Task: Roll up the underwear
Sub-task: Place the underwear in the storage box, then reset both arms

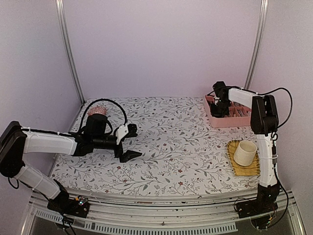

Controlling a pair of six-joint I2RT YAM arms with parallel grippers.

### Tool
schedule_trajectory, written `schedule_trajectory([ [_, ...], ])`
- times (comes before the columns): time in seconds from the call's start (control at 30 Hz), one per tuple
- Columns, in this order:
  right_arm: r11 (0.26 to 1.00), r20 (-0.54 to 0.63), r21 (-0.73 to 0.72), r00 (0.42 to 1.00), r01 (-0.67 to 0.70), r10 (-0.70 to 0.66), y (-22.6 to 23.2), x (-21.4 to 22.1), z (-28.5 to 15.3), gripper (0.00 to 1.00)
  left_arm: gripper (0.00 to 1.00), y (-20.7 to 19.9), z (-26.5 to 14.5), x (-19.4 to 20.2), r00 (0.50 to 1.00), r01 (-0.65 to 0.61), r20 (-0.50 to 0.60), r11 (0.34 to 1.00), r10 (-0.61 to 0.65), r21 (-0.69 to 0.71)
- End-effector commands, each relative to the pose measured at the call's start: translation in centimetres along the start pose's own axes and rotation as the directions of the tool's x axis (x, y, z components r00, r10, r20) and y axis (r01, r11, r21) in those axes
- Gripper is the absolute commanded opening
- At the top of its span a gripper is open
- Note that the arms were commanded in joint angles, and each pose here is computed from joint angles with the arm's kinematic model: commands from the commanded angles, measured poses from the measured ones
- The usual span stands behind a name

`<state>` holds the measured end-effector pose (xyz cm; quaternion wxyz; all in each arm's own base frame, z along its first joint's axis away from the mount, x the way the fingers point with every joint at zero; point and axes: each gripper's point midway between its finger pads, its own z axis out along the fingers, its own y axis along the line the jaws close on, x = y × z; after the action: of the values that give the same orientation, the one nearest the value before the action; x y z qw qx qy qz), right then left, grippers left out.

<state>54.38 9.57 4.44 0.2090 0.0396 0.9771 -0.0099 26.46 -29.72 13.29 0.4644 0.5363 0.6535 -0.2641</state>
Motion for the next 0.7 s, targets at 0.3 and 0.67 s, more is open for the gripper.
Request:
schedule_trajectory([
  [0.3,0.999,0.029,-0.037,0.999,0.023,-0.022,1.0,-1.1,-3.4,0.55,0.99,0.2,-0.6,-0.4,1.000,-0.010,0.023,1.000,0.010,-0.007],
  [0.67,0.999,0.123,-0.039,0.992,0.030,-0.025,1.0,-3.6,-8.4,0.76,0.99,0.4,-0.5,-0.4,1.000,-0.005,0.019,1.000,0.006,-0.019],
])
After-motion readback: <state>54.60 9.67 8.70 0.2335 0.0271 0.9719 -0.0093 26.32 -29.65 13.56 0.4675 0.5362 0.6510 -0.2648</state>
